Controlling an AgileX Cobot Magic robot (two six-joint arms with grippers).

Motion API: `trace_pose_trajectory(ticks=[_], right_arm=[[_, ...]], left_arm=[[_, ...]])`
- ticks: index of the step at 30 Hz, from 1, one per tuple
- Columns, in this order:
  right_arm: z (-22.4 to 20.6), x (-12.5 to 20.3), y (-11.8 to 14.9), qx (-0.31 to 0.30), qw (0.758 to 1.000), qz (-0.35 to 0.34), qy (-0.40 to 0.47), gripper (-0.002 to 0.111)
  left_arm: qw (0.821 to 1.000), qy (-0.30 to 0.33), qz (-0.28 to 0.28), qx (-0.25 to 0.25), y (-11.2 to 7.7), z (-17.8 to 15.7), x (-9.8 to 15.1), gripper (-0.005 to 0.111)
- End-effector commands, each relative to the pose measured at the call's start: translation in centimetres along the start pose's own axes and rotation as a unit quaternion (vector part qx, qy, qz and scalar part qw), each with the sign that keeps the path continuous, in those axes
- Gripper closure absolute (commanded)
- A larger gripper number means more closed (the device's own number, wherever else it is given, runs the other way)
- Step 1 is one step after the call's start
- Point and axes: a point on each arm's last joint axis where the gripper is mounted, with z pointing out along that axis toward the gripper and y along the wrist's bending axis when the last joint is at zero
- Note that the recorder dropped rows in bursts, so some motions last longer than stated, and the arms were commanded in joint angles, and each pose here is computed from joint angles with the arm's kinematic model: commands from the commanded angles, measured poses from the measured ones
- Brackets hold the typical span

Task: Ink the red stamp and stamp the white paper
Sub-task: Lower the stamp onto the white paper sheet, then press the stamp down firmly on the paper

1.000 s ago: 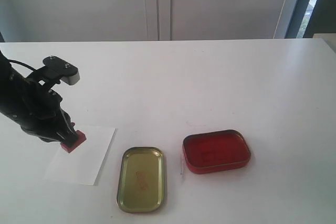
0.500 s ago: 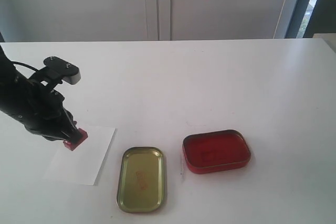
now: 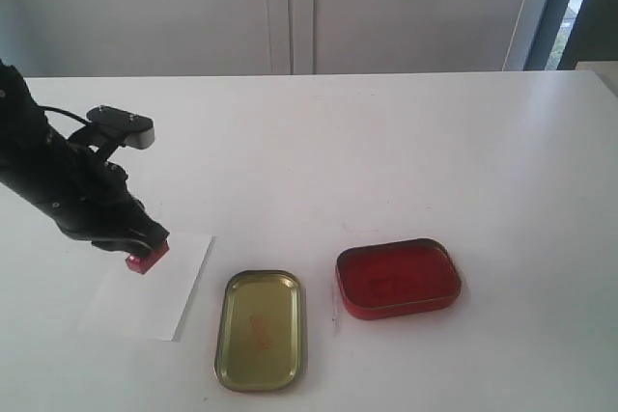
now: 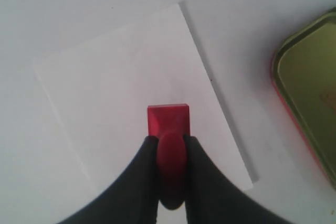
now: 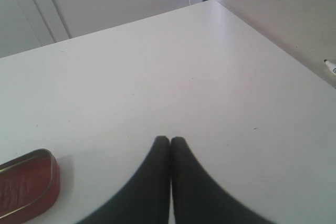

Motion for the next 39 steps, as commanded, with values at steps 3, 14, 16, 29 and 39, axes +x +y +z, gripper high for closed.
trace_pose_trajectory(ticks=[3,14,16,29,39], right_arm=[[0.0,0.0,0.0,0.002,1.000,0.000,-0.004,0.108],[0.0,0.0,0.0,0.002,1.000,0.000,-0.004,0.108],[0.0,0.0,0.0,0.002,1.000,0.000,-0.004,0.108],[0.0,0.0,0.0,0.002,1.000,0.000,-0.004,0.108],[0.0,0.0,0.0,0.002,1.000,0.000,-0.004,0.108]], left_arm=[[0.999,0.016,-0.035,-0.020,0.4,-1.6,-1.3,0.107],[0.996,0.036,-0.062,-0.048,1.0,-1.8,-1.4,0.107],[0.996,0.042,-0.067,-0.047,1.0,-1.5,-1.3,0.107],[0.995,0.052,-0.077,-0.047,0.3,-0.4,-1.1,0.107],[0.994,0.034,-0.083,-0.055,0.4,0.9,0.1,0.107]])
